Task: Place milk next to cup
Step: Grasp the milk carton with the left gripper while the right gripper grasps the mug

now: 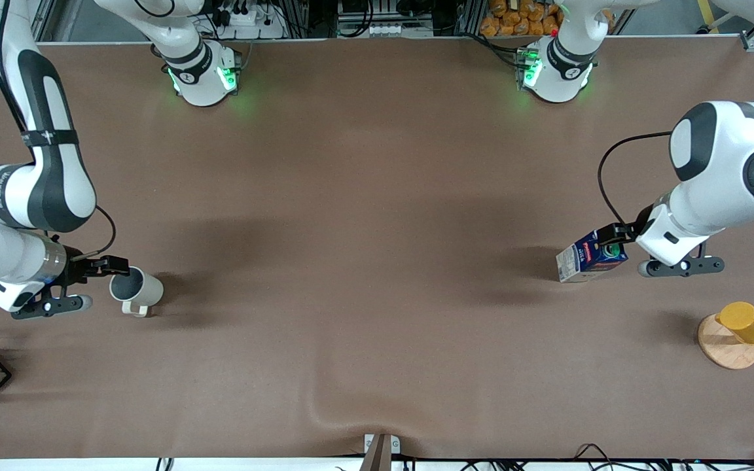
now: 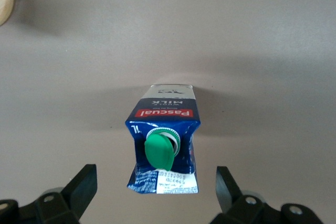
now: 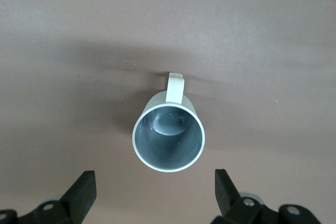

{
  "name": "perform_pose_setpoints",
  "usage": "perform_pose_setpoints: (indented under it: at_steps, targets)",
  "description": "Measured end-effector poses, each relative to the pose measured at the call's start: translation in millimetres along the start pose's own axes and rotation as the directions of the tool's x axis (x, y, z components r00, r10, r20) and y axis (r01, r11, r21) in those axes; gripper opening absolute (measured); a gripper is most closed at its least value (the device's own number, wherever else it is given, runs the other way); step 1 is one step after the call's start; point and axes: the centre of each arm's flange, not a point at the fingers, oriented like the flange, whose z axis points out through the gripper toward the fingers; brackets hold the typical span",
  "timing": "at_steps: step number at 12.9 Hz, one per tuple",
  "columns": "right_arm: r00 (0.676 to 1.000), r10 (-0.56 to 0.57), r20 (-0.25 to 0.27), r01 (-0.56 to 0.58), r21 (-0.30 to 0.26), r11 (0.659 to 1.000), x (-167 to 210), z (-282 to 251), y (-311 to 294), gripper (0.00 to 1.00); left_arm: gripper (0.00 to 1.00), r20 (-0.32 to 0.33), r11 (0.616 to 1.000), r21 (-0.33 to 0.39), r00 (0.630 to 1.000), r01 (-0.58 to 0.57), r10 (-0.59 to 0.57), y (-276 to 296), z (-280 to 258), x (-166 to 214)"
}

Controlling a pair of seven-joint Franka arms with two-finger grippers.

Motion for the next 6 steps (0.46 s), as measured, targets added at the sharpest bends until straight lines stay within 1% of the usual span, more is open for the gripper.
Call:
perform_pose_setpoints:
  at_steps: [2,4,6]
  targets:
    - [1.0,-0.016,0.016,0.016,0.005,1.0,3,10,-7,1.0,1.0,0.003,1.0,-0.001,1.0,0.0,0.0,0,11,2]
    - [0.999,-0.025,0.041,0.025,0.012,1.0,8,37,-12,1.0,1.0,0.009,1.0,-0.002,1.0,-0.001,0.001,1,21,4]
    - [0.998,-0.037,0.049,0.037,0.015,0.999,16,69,-17,1.0,1.0,0.013,1.0,-0.002,1.0,-0.003,0.004,2,26,5]
